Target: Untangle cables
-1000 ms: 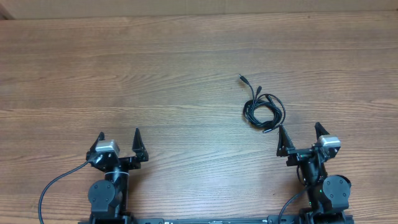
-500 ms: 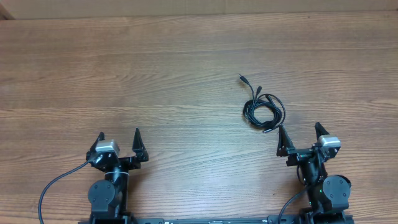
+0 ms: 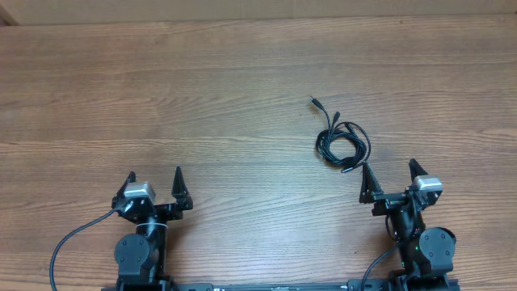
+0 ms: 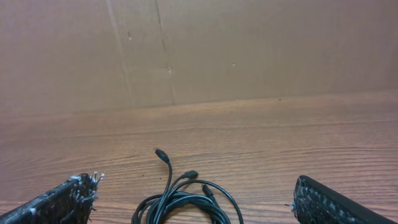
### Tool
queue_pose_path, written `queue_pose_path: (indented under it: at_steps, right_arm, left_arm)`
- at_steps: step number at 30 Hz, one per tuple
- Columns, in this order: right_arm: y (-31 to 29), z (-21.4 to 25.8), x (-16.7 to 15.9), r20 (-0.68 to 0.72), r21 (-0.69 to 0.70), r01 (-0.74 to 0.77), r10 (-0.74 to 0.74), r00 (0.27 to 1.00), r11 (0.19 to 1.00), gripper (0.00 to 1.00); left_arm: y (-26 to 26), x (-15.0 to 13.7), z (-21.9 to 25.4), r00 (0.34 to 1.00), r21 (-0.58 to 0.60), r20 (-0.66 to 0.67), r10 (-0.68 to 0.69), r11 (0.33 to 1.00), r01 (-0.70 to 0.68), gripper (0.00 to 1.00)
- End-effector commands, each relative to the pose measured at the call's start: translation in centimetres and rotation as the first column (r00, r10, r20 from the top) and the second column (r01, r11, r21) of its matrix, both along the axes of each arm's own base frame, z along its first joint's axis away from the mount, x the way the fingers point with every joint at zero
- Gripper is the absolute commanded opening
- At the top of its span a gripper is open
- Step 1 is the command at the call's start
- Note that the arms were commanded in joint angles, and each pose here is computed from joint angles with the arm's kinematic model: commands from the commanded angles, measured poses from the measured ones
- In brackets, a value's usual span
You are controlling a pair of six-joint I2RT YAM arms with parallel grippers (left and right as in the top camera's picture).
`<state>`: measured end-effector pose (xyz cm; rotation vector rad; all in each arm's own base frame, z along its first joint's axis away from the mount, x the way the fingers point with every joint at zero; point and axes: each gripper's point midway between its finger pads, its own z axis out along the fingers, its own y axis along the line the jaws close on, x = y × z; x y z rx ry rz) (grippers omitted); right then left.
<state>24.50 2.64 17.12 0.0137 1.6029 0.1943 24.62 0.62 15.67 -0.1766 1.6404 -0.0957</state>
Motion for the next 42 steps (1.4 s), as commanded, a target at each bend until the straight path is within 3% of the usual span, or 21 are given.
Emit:
queue_pose_path:
  at_steps: [1, 17, 42]
  right_arm:
    - [-0.2, -0.2, 0.0, 0.005, -0.004, 0.011, -0.011, 1.000, 1.000, 1.00]
    - [-0.2, -0.2, 0.0, 0.005, -0.005, 0.011, -0.011, 1.000, 1.000, 1.00]
    - [-0.2, -0.2, 0.0, 0.005, -0.004, 0.011, -0.011, 1.000, 1.000, 1.00]
  left_arm:
    - [0.0, 0.0, 0.0, 1.000, 0.025, 0.005, -0.003, 1.000, 0.003, 0.99]
    - [0.0, 0.0, 0.3, 1.000, 0.024, 0.017, -0.004, 1.000, 0.003, 1.00]
    - [-1.5, -0.7, 6.3, 0.982, 0.032, 0.167, -0.091, 0.996, 0.087, 0.99]
